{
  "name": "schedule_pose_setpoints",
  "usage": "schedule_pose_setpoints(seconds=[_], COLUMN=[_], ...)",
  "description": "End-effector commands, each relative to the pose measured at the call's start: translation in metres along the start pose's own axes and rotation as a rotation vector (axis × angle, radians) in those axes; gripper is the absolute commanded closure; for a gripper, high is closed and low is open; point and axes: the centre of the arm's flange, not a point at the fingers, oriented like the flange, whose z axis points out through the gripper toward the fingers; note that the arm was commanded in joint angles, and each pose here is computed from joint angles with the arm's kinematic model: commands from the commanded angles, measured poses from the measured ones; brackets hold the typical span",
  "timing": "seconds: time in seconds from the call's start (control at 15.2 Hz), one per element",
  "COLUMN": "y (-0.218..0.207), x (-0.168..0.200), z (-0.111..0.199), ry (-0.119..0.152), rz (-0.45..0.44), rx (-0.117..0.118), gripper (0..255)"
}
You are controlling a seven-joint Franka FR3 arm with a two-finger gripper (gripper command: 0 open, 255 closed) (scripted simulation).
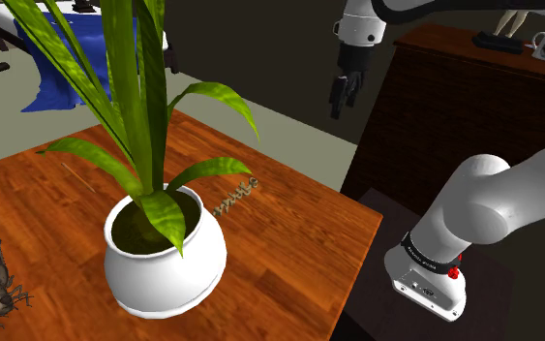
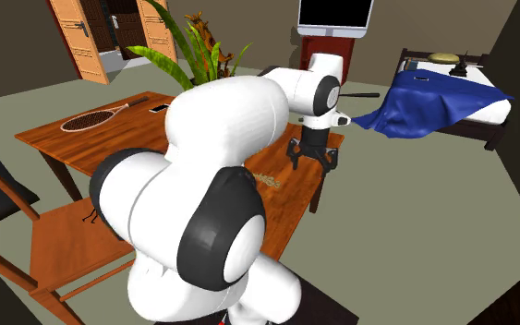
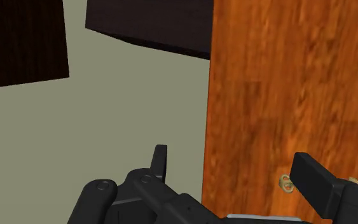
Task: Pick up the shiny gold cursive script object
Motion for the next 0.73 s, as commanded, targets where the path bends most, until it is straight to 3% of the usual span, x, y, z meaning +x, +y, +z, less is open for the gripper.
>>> schedule_pose_setpoints(seconds=[0.0, 0.66], y=[-0.010, -0.073], x=[0.023, 0.106], z=[0.014, 0.088], ry=[-0.002, -0.021], rz=[-0.058, -0.341], rx=[0.019, 0.112], gripper=[0, 0])
